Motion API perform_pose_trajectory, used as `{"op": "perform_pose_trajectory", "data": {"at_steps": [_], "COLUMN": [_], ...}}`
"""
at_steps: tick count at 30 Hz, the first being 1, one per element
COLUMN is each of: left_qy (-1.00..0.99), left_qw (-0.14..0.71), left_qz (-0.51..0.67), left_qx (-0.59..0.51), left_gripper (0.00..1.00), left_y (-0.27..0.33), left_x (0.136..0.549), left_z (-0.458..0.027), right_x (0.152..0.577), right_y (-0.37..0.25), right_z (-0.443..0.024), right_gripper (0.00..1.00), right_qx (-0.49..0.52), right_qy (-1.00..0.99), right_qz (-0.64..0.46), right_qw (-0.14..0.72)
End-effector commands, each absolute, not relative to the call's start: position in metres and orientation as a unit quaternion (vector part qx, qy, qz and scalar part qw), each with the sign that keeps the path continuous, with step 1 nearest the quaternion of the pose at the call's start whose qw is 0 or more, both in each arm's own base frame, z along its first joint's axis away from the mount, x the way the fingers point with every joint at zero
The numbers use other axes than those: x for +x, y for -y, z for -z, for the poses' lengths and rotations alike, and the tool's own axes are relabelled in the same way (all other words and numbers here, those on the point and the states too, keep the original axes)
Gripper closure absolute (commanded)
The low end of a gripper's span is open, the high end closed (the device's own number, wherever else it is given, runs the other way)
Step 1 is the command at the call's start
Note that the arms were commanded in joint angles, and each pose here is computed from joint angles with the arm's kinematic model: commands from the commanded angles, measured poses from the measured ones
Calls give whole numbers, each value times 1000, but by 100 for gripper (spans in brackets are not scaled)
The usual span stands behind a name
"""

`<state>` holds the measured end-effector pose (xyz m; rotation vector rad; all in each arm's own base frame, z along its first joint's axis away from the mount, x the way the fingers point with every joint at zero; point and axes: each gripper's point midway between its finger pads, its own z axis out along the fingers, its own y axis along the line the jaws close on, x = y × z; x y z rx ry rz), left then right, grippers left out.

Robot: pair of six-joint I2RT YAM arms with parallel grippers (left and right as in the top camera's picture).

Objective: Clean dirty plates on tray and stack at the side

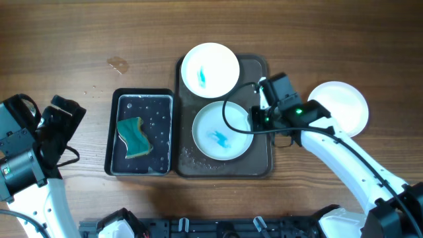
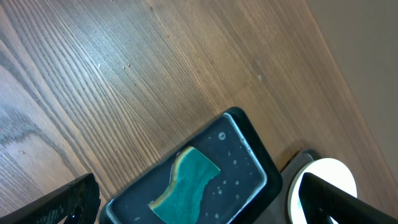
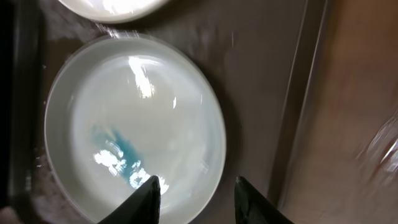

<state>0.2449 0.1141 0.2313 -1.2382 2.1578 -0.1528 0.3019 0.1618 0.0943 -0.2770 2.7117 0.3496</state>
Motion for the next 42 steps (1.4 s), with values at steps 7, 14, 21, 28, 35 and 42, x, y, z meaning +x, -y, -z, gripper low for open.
{"op": "perform_pose_trajectory", "data": {"at_steps": [7, 14, 21, 28, 35, 42], "left_qy": [-818, -818, -818, -818, -830, -877], "left_qw": [331, 331, 331, 331, 307, 277], "left_qz": [61, 61, 61, 61, 193, 202], "left_qx": [-467, -467, -467, -467, -423, -336], "left_gripper": [0, 0, 0, 0, 0, 0], "left_y": [-115, -115, -115, -115, -68, -38], "left_x": [246, 246, 246, 246, 258, 260], "left_z": [-240, -240, -240, -240, -245, -234], "right_x": [350, 348, 347, 366, 301, 261], "right_y": [-186, -197, -197, -173, -138, -135], "right_z": [-63, -35, -4, -43, -85, -32], "right_gripper": [61, 64, 76, 96, 96, 96], "right_qx": [-298, -326, -316, -133, 126, 255], "right_qy": [-915, -909, -919, -957, -973, -955], "right_qz": [-101, -124, -125, -119, -144, -138], "right_qw": [252, 226, 199, 230, 126, 58]}}
